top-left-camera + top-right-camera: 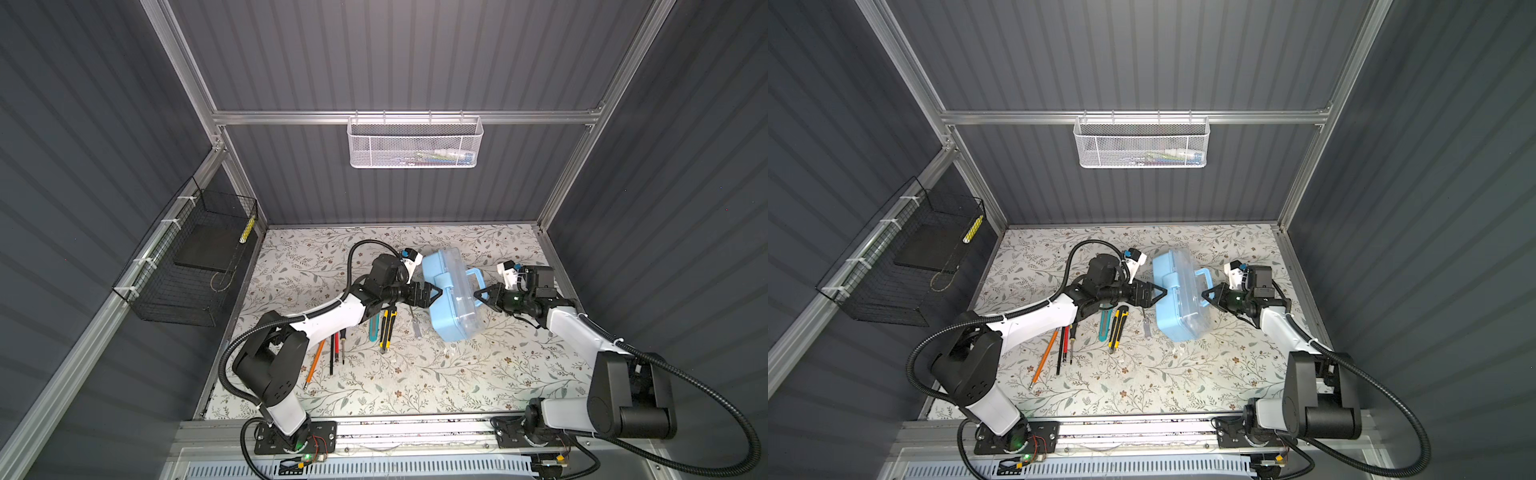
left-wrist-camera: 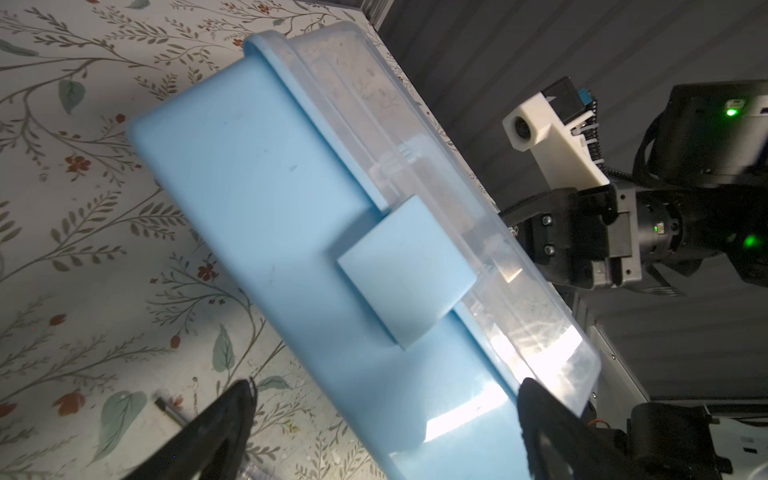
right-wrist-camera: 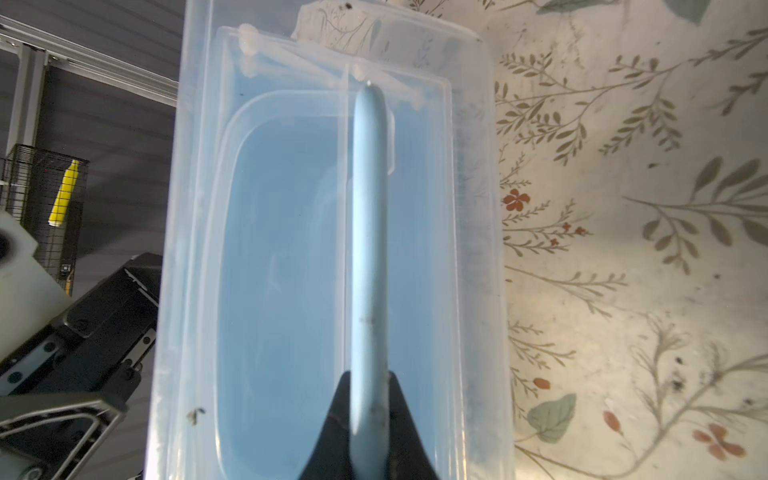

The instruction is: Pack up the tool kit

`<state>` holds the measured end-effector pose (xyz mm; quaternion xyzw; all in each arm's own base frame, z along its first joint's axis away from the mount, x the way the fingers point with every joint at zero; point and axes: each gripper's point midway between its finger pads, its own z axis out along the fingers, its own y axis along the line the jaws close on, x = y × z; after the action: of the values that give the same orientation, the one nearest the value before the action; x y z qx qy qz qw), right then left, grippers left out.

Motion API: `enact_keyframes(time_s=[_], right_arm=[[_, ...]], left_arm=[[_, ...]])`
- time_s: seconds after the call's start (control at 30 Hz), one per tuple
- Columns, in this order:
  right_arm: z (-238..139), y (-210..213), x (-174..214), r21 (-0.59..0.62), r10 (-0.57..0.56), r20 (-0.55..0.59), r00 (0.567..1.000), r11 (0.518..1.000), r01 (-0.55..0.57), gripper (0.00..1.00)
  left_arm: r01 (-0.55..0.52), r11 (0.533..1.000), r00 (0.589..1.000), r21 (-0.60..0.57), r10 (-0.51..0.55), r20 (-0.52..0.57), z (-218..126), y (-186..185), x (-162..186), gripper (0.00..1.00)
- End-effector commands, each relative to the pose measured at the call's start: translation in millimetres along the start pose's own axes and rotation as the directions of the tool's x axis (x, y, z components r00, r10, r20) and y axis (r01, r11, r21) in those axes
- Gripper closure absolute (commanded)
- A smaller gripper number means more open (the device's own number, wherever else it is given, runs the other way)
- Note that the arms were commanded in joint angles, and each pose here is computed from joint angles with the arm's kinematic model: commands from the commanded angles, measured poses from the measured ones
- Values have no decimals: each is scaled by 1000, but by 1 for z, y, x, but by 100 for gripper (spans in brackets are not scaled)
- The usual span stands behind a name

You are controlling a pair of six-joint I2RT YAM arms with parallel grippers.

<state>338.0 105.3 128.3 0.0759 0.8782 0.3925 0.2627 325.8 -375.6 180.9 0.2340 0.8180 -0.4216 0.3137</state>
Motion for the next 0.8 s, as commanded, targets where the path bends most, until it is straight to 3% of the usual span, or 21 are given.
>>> enact_keyframes(time_s=[0.0, 0.27, 0.5, 0.77], right_arm=[[-5, 5, -3, 27, -44, -5, 999, 999, 44, 100], [-6, 7, -4, 66, -90, -9, 996, 994, 90, 100], [-4, 15, -6, 85, -132, -9, 991, 987, 133, 100], [0, 17, -3, 98, -153, -17, 988, 983, 154, 100]], left_arm=[[-13, 1000, 999, 27, 14, -32, 2, -10, -5, 0], [80, 997, 995, 25, -78, -59, 7, -16, -14, 1], [169, 985, 981, 32, -165, -100, 18, -26, -9, 9], [177, 984, 972, 12, -173, -159, 30, -21, 4, 14]])
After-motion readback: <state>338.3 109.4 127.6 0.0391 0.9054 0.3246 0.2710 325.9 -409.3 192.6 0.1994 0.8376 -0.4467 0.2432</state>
